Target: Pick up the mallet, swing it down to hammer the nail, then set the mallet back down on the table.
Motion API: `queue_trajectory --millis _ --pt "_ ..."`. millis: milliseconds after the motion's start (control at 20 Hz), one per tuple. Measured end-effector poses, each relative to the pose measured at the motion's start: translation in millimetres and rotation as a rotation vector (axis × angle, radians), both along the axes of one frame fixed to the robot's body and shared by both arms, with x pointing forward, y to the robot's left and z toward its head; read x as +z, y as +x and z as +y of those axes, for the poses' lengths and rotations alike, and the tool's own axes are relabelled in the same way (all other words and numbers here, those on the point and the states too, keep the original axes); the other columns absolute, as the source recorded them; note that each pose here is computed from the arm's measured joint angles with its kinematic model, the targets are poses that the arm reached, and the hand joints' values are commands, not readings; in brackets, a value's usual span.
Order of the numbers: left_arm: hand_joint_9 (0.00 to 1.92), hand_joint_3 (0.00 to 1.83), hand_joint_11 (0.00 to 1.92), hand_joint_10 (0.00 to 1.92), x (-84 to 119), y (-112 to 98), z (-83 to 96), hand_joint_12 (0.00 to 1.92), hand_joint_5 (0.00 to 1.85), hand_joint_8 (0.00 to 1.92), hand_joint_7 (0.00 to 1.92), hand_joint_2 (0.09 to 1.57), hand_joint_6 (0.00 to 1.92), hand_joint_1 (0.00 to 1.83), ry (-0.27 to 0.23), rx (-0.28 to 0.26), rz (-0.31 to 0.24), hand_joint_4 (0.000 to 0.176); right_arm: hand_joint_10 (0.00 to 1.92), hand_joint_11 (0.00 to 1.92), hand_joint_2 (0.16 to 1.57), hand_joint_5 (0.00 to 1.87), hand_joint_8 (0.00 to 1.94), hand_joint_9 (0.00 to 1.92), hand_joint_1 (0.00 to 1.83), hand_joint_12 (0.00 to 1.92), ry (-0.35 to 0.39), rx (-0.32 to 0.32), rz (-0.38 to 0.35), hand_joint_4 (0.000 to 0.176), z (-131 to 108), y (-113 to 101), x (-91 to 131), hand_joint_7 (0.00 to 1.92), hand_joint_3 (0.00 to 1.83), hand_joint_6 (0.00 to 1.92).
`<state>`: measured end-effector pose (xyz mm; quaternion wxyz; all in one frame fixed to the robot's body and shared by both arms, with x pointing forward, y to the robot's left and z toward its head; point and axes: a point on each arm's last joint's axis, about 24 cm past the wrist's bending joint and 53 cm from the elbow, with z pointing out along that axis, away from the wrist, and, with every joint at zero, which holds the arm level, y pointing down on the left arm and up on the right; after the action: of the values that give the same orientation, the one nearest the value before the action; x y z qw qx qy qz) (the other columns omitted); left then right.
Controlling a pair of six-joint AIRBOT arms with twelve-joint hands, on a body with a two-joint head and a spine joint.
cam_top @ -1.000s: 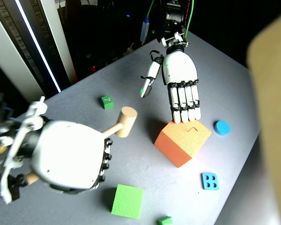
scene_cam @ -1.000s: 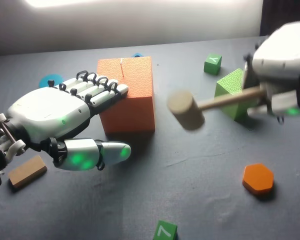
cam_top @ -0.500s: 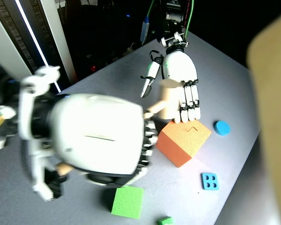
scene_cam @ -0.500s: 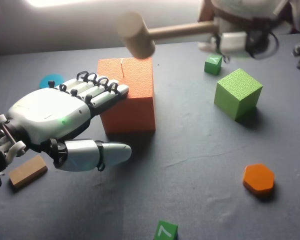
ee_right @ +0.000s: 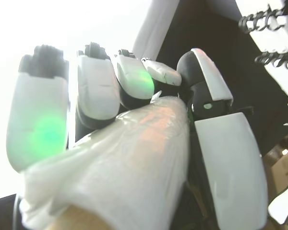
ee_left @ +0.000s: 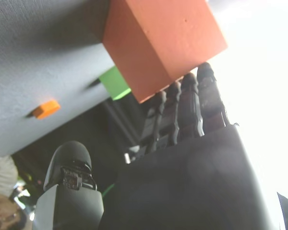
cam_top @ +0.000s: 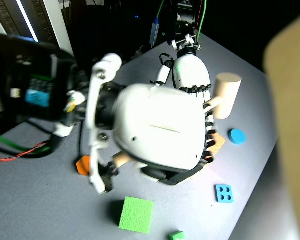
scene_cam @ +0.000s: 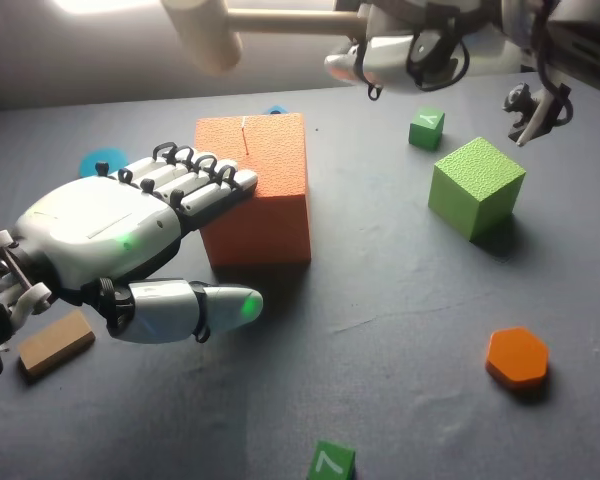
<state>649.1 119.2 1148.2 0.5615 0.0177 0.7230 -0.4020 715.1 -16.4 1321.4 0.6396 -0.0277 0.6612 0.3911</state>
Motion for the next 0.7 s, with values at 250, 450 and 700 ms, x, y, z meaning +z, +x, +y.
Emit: queue_trajectory --millis 250,450,700 --pt "0.07 0.0 0.05 0.0 -0.2 0.1 0.0 0.03 0.07 0.0 0.07 1.19 0.0 0.0 0.0 0.0 0.0 0.0 1.92 1.79 1.41 1.14 1.94 1.58 0.73 1.92 0.034 -0.027 -0.003 0.0 3.6 4.2 4.3 1.42 0.0 1.92" --pt "0.06 0.0 0.03 0.0 -1.1 0.1 -1.4 0.03 0.06 0.0 0.06 1.19 0.0 0.0 -0.003 -0.001 0.003 0.0 1.92 1.78 1.4 1.14 1.94 1.57 0.74 1.92 0.054 -0.023 0.021 0.0 7.8 4.8 1.8 1.42 0.0 1.92" --pt "0.04 0.0 0.02 0.0 -1.5 0.5 -1.5 0.02 0.05 0.0 0.05 1.2 0.0 0.0 -0.003 0.0 0.004 0.0 1.92 1.78 1.4 1.14 1.94 1.57 0.73 1.92 0.068 -0.061 0.044 0.0 2.2 19.5 -6.5 1.41 0.0 1.92"
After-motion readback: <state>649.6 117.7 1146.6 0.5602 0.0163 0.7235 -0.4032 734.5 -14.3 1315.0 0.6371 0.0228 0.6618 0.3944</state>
